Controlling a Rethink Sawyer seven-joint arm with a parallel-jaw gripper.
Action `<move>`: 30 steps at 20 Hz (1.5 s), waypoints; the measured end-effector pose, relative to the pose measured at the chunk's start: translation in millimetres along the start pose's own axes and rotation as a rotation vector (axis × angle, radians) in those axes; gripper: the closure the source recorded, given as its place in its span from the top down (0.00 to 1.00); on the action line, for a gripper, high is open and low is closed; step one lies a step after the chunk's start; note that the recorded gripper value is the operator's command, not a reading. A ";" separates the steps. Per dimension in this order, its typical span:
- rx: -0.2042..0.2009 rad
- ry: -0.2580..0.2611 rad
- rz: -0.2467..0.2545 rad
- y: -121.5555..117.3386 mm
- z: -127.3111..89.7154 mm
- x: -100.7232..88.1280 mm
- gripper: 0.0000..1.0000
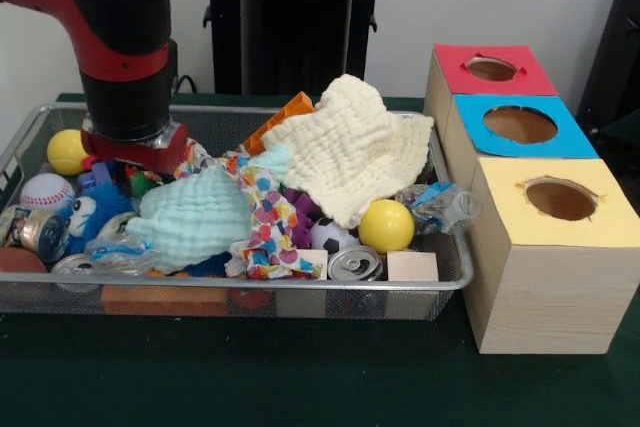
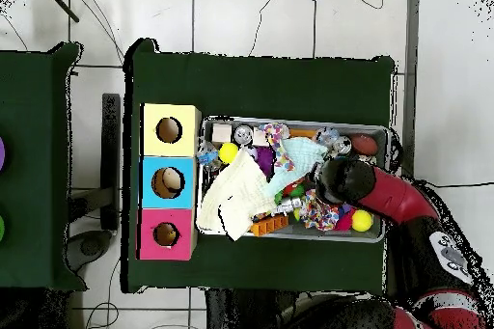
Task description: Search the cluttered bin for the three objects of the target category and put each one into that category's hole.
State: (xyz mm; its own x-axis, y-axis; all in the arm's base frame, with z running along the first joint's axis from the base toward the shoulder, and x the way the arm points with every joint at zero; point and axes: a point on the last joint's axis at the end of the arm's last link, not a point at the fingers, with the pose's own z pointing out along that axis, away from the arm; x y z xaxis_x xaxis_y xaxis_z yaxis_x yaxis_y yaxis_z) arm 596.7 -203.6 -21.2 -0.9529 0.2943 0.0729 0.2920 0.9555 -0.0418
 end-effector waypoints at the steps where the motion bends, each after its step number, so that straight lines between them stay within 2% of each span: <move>1: -0.005 0.012 0.005 -5.3 0.0 -2.0 1.00; 7: -0.064 0.095 0.038 -29.1 1.1 -11.5 1.00; 9: -0.071 0.112 0.048 -44.3 1.7 -14.0 1.00; 11: -0.063 0.104 0.056 -58.6 2.8 -16.4 1.00; 12: -0.050 0.079 0.066 -76.6 8.9 -18.7 1.00; 14: -0.064 0.043 0.068 -76.6 12.8 -25.4 1.00; 15: -0.076 0.022 0.064 -72.1 13.5 -30.3 0.00; 23: -0.062 -0.017 0.036 -67.1 21.1 -32.6 0.00; 30: -0.057 -0.020 0.030 -68.4 21.0 -32.2 0.00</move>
State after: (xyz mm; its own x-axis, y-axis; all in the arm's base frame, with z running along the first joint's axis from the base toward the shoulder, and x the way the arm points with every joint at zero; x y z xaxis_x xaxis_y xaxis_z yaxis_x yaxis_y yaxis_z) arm 605.7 -278.8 -41.6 -0.9448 0.3234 0.0524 0.3245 0.9458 0.0128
